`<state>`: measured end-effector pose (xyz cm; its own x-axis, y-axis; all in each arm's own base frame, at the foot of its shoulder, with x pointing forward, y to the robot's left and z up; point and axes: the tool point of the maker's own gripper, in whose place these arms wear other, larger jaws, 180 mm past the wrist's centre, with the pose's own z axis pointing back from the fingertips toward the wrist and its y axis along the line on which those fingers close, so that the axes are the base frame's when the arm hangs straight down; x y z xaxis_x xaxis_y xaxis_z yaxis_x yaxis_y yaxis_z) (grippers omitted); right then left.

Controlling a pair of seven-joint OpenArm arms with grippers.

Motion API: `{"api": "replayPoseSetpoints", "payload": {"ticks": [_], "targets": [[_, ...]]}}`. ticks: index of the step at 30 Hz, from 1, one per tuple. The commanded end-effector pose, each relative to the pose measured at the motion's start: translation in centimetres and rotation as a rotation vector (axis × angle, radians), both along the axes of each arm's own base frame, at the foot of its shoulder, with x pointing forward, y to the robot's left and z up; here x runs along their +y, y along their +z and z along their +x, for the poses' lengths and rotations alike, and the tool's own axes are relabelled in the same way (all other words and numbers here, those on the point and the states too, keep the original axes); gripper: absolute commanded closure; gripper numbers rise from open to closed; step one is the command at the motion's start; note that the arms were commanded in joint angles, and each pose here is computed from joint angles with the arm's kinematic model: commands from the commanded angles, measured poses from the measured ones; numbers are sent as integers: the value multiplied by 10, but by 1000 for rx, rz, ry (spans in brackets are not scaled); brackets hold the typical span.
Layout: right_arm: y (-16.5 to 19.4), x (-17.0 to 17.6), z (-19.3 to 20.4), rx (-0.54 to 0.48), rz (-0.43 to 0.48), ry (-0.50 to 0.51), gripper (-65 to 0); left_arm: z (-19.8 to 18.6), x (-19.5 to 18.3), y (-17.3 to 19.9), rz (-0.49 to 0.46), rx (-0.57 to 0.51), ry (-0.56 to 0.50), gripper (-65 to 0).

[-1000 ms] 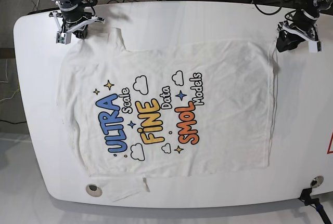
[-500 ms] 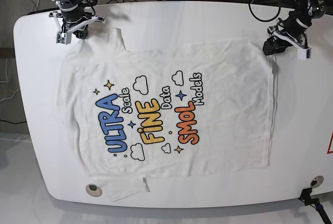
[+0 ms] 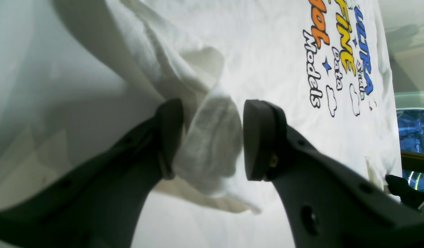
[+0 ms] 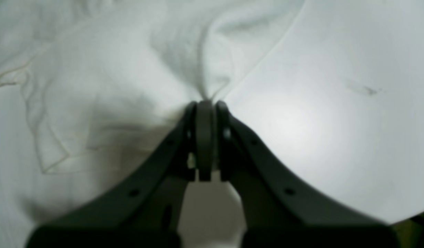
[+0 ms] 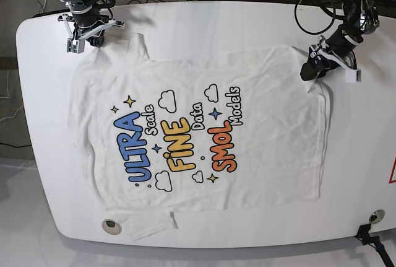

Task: Fold the T-shirt properly
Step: 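Lift the shoulders with both grippers and drag the shirt toward the collar side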

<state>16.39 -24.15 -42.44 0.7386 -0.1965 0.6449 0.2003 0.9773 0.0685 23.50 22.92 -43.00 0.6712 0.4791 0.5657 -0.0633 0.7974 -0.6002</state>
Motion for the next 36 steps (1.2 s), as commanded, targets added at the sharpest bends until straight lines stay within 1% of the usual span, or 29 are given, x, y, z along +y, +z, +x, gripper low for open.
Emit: {"api": "replayPoseSetpoints", "payload": {"ticks": [1, 3, 6, 7, 8, 15, 22, 26, 31, 36], "targets": [[4, -4, 0, -2, -18, 8, 0, -33, -5, -32, 51, 175, -62, -256], [4, -4, 1, -3, -18, 5, 0, -31, -9, -33, 45, 166, -64, -213], [3, -3, 1, -1, -17, 10, 0, -32, -12, -36, 49, 167, -70, -93], [3, -4, 1, -1, -19, 8, 0, -9, -12, -9, -8, 29, -38, -38], [3, -4, 0, 4, -20, 10, 0, -9, -14, -6, -3, 23, -50, 0], [9, -5, -3, 4, -37, 20, 0, -19, -22, 14, 36, -17, -114, 0], [21, -18, -13, 6, -76, -1, 0, -31, -25, 31, 76, -34, -153, 0], [26, -23, -18, 14, -92, -1, 0, -36, -17, 34, 97, -33, -133, 0], [36, -25, -24, 14, -115, 11, 0, -45, -1, 30, 113, -1, -88, 0], [47, -24, -24, 3, -118, 17, 0, -52, 12, 30, 129, 13, -62, 0]]}}
